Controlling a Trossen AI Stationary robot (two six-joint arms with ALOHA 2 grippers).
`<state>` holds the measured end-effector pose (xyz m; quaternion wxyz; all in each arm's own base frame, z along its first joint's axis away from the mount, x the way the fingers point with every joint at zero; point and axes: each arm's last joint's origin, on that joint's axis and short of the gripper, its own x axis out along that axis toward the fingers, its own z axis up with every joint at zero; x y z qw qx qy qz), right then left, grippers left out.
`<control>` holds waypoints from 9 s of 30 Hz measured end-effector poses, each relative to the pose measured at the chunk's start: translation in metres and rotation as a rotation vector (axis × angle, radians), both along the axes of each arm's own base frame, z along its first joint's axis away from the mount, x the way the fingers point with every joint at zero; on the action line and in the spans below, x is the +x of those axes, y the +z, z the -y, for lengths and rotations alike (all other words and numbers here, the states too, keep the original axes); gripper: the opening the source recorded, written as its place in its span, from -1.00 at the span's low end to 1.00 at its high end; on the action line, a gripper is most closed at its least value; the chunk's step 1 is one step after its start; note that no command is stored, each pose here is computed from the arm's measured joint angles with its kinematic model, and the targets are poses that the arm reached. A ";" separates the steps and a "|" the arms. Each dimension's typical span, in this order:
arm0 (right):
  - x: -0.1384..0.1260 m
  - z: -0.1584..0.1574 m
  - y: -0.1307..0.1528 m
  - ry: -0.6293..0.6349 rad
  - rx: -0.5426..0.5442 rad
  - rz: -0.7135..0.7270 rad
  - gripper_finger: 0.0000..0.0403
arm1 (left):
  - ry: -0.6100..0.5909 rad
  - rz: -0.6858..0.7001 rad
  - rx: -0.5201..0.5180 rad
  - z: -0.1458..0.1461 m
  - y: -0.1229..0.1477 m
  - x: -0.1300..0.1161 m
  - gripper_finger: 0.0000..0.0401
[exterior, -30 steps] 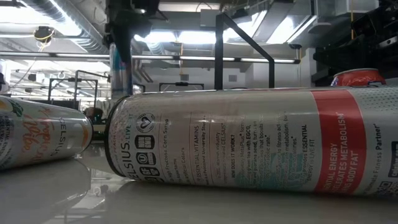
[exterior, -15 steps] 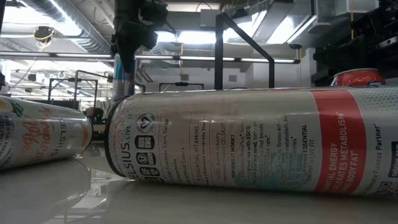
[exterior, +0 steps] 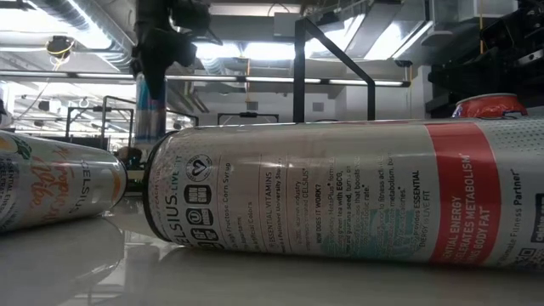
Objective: Place canned beverage on shelf
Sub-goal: Put the left blue soda can on the shelf
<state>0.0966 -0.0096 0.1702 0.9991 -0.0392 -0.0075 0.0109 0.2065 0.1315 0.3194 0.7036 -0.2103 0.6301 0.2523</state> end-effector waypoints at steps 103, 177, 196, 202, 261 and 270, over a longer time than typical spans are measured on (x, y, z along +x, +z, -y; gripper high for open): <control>0.000 0.000 0.000 0.000 0.000 0.000 -1.00 | 0.143 0.075 0.082 0.011 0.006 0.004 0.66; 0.000 0.000 0.000 0.000 0.000 -0.001 -1.00 | 0.685 0.073 0.061 0.025 -0.013 0.012 0.56; 0.000 0.000 0.000 0.000 0.000 0.000 -1.00 | 0.594 0.026 0.104 0.022 -0.019 0.016 0.18; 0.000 0.000 0.000 0.000 0.000 0.000 -1.00 | 0.469 0.007 0.112 0.022 -0.019 0.016 0.11; 0.000 0.000 0.000 0.000 0.000 0.000 -1.00 | 0.008 -0.052 0.057 0.001 -0.020 0.004 0.50; 0.000 0.000 0.002 0.002 -0.003 0.022 -1.00 | 0.032 -0.045 0.052 0.001 -0.020 0.004 0.54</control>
